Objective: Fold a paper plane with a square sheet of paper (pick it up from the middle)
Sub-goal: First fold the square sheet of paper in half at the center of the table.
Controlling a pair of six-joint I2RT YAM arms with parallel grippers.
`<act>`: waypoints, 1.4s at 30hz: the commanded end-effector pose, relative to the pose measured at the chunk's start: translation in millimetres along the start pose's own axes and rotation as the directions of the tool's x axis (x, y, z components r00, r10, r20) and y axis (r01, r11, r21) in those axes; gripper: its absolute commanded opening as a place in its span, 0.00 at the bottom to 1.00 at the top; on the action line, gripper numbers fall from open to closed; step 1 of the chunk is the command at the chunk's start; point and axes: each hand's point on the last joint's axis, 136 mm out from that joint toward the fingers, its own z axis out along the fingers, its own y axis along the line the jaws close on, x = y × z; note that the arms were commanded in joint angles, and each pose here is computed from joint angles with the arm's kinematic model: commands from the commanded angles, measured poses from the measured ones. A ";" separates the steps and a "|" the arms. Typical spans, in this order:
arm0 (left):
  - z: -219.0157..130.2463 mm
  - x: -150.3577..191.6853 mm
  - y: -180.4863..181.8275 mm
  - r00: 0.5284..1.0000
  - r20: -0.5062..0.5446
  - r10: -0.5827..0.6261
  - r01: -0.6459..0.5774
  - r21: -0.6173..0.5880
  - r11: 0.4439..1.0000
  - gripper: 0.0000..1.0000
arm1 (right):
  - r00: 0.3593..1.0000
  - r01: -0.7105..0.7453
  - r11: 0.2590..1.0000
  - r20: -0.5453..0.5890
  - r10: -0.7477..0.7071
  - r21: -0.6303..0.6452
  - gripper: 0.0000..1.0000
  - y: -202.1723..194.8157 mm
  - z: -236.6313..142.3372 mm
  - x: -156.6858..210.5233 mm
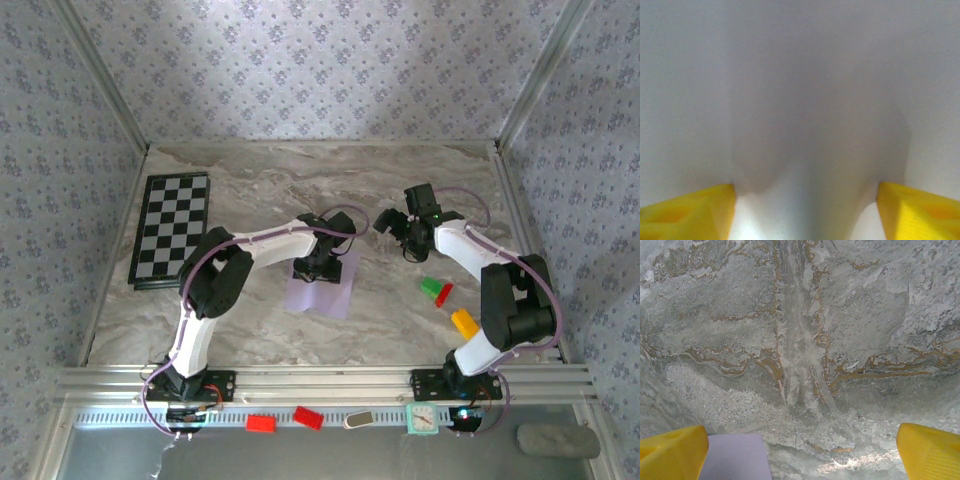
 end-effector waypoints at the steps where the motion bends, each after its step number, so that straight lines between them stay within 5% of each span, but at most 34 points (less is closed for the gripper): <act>1: -24.3 -3.3 4.1 0.998 0.061 0.005 -0.005 0.006 1.000 0.56 | 1.000 0.015 1.000 0.001 -0.015 -0.027 0.98 2.3 -3.4 1.2; 9: -82.9 -27.7 -1.0 0.978 0.193 -0.077 0.026 0.254 0.967 0.35 | 0.998 0.053 0.989 0.035 -0.048 -0.140 0.99 20.9 -13.5 -2.3; 14: -111.6 -49.8 -17.7 0.959 0.211 -0.190 0.038 0.568 0.822 0.31 | 0.997 0.081 0.961 0.040 -0.073 -0.265 0.98 40.5 -19.6 0.8; 17: -111.6 -63.4 -19.8 0.951 0.190 -0.246 0.062 0.659 0.749 0.30 | 0.996 0.086 0.932 0.023 -0.083 -0.352 0.97 52.9 -20.2 7.5; 23: -79.8 -77.8 -8.9 0.934 0.180 -0.308 0.119 0.657 0.744 0.28 | 0.991 0.113 0.894 -0.014 -0.133 -0.434 0.90 68.1 -17.0 24.8; 35: -18.9 -58.5 28.9 0.927 0.137 -0.348 0.229 0.528 0.818 0.22 | 0.942 0.160 0.879 -0.196 -0.272 -0.449 0.45 92.9 22.7 91.1; 42: -5.3 -50.1 37.4 0.931 0.124 -0.344 0.247 0.480 0.842 0.21 | 0.910 0.174 0.878 -0.269 -0.317 -0.445 0.28 108.2 43.3 119.4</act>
